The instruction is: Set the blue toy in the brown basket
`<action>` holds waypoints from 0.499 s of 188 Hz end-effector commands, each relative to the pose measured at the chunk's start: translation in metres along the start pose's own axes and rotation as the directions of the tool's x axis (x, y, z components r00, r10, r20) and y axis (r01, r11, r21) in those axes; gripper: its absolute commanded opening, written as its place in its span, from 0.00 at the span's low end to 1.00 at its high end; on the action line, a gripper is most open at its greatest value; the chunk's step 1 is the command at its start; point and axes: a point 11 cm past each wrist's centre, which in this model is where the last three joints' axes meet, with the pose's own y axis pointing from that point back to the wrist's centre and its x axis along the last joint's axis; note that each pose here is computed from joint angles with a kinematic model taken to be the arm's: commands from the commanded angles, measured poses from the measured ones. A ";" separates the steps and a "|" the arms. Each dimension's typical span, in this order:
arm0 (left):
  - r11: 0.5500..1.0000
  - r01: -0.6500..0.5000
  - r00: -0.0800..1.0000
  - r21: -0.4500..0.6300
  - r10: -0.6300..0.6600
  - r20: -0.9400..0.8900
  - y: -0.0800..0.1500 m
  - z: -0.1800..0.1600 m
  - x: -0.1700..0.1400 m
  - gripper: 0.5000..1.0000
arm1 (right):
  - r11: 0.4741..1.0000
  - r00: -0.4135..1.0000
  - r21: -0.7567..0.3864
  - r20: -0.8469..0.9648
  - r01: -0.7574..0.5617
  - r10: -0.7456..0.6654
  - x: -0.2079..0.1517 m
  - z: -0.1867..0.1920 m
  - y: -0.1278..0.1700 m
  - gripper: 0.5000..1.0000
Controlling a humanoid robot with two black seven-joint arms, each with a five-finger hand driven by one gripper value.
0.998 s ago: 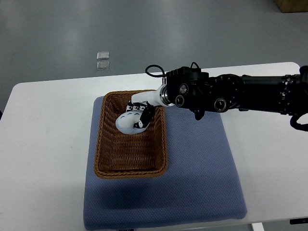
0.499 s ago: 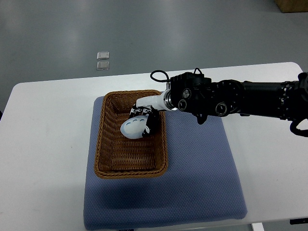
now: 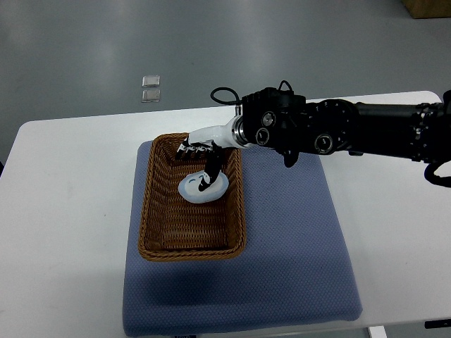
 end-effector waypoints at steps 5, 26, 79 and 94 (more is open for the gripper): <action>1.000 -0.001 1.000 0.000 0.001 0.000 0.000 0.000 0.000 1.00 | 0.997 0.996 0.051 0.072 -0.064 0.060 0.034 -0.003 0.022 0.78; 1.000 -0.001 1.000 0.000 0.001 -0.002 0.000 0.000 0.000 1.00 | 0.975 0.966 0.142 0.220 -0.170 0.137 0.067 0.001 0.048 0.78; 1.000 0.000 1.000 0.001 0.000 -0.004 0.000 -0.001 0.000 1.00 | 0.812 0.571 0.184 0.794 -0.553 0.210 0.097 0.111 0.095 0.78; 1.000 -0.001 1.000 0.001 0.001 -0.003 0.000 -0.001 0.000 1.00 | 0.714 0.330 0.085 0.920 -0.695 0.211 0.103 0.157 0.115 0.78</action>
